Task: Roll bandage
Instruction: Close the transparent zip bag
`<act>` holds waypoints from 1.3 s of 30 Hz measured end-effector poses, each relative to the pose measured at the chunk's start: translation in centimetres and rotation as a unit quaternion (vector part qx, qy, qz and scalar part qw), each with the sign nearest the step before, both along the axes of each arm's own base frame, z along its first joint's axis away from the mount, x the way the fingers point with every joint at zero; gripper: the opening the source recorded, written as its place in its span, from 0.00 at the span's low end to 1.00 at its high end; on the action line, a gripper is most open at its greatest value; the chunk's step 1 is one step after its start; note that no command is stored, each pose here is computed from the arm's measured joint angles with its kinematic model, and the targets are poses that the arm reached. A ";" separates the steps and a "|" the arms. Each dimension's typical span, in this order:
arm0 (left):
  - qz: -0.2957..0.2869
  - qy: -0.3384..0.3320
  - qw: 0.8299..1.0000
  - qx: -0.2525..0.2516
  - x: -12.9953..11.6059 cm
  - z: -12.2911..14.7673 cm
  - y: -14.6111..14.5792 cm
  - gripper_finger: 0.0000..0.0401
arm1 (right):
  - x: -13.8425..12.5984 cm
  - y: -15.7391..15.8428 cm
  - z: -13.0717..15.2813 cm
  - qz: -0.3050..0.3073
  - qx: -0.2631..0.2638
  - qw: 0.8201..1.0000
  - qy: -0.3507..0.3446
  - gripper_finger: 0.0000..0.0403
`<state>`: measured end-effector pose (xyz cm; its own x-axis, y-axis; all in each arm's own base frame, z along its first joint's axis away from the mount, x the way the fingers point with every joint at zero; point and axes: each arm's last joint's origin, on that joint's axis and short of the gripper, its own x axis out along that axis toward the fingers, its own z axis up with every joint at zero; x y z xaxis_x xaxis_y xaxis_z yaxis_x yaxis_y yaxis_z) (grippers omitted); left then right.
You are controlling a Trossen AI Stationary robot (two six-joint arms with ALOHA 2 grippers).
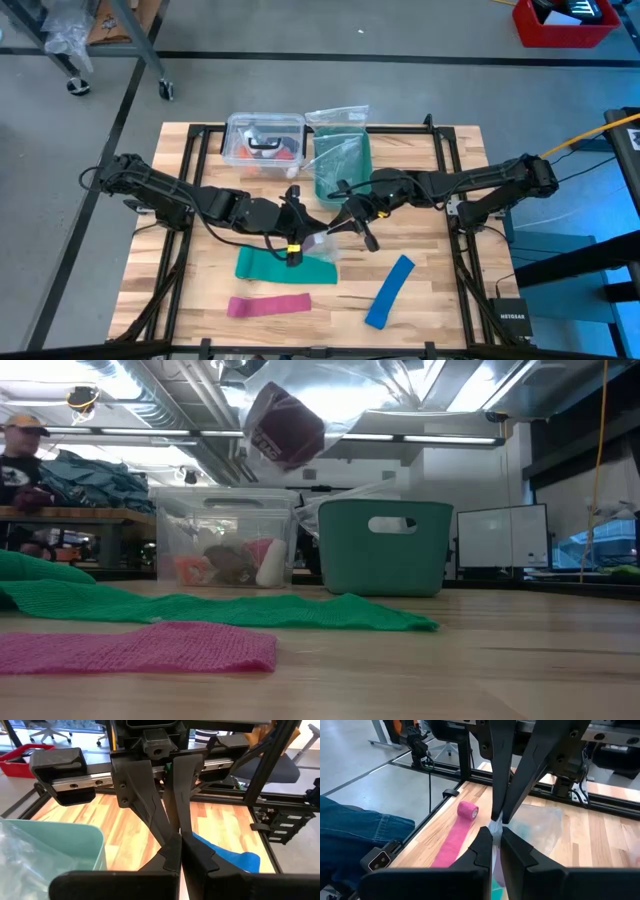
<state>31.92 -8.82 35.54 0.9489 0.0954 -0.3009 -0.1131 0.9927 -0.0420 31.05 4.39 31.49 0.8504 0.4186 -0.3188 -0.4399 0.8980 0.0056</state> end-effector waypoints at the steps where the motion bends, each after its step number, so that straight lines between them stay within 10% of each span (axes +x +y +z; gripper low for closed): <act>1: 0.003 0.000 1.000 0.001 0.0 0.0 0.0 0.00 | 0.0 0.0 -0.1 -0.002 0.002 1.000 0.003 0.06; 19: -0.011 -0.045 0.999 0.020 -1.5 2.2 0.0 0.01 | -0.1 0.1 -0.5 0.006 0.012 1.000 0.028 0.08; 31: -0.025 -0.007 0.999 -0.022 -1.3 1.1 -0.3 0.32 | 0.2 0.1 0.4 0.007 0.016 1.000 -0.023 0.08; 39: -0.023 -0.007 0.999 -0.024 -1.1 1.0 -0.3 0.35 | 0.3 0.1 0.7 0.000 0.015 0.999 -0.042 0.08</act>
<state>30.80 -9.08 36.55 0.9560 0.0378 -0.2908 -0.0668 0.9937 -0.0905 31.38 4.47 32.20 0.8740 0.4262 -0.2332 -0.4392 0.8984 -0.0040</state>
